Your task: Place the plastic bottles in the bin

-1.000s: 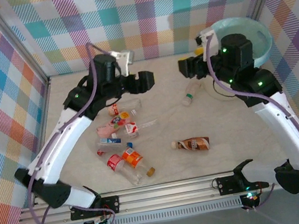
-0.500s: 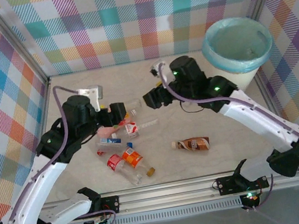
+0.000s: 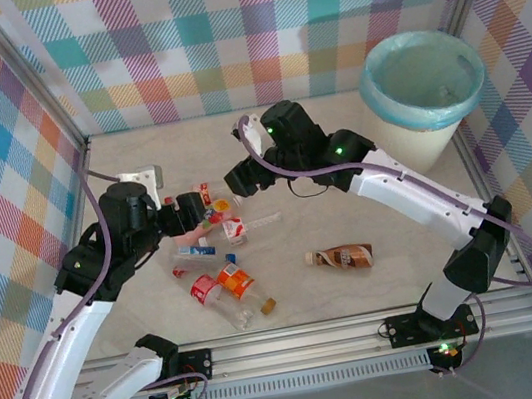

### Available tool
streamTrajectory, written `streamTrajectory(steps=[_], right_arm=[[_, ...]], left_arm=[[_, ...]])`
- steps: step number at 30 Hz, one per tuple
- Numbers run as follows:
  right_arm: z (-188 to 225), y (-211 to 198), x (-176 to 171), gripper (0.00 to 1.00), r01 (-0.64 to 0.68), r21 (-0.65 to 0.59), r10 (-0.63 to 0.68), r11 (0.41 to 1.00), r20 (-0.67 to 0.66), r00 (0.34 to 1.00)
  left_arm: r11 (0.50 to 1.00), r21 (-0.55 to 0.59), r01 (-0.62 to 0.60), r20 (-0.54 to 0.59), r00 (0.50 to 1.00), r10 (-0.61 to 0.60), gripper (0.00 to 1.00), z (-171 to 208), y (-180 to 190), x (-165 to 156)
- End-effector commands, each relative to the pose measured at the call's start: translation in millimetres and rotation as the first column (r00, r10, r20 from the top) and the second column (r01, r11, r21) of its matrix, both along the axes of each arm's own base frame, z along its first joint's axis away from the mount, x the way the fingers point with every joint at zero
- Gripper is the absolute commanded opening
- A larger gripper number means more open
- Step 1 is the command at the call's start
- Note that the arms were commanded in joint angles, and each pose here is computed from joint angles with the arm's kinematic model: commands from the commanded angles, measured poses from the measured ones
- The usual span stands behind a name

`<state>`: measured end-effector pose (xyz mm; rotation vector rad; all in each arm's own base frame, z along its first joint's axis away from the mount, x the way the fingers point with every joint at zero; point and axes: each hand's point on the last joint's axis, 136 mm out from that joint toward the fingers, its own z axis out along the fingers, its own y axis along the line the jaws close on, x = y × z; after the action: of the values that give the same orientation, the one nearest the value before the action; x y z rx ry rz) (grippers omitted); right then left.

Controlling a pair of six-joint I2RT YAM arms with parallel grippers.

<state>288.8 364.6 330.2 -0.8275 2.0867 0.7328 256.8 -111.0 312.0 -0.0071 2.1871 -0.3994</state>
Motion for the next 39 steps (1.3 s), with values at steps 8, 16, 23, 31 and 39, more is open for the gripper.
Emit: streamTrajectory(steps=[8, 16, 23, 31, 39], right_arm=[[-56.5, 14.6, -6.7, 0.78, -0.062, -0.068, 0.056, 0.996, -0.095, 0.994], [-110.8, 29.1, 4.3, 0.81, -0.129, -0.179, 0.108, 0.975, -0.124, 0.986], [-143.5, 52.4, -8.5, 0.81, -0.417, -0.245, 0.414, 0.875, -0.068, 0.908], [-190.9, 55.8, -16.0, 0.84, -0.628, -0.384, 0.665, 0.677, -0.047, 0.746], [-228.7, 54.3, -4.8, 0.88, -0.663, -0.481, 0.702, 0.574, -0.129, 0.701]], left_arm=[[0.993, -0.108, -0.052, -0.131, 0.991, 0.038, 0.84, -38.9, 7.5, 9.5], [0.977, -0.178, -0.113, -0.201, 0.977, 0.077, 0.84, -64.7, 19.5, 29.0], [0.972, -0.182, -0.150, -0.242, 0.965, 0.103, 0.84, -82.3, 32.6, 31.0], [0.970, -0.172, -0.171, -0.242, 0.962, 0.126, 0.84, -84.9, 38.7, 31.3], [0.969, -0.173, -0.175, -0.242, 0.962, 0.130, 0.84, -85.0, 39.0, 33.6]])
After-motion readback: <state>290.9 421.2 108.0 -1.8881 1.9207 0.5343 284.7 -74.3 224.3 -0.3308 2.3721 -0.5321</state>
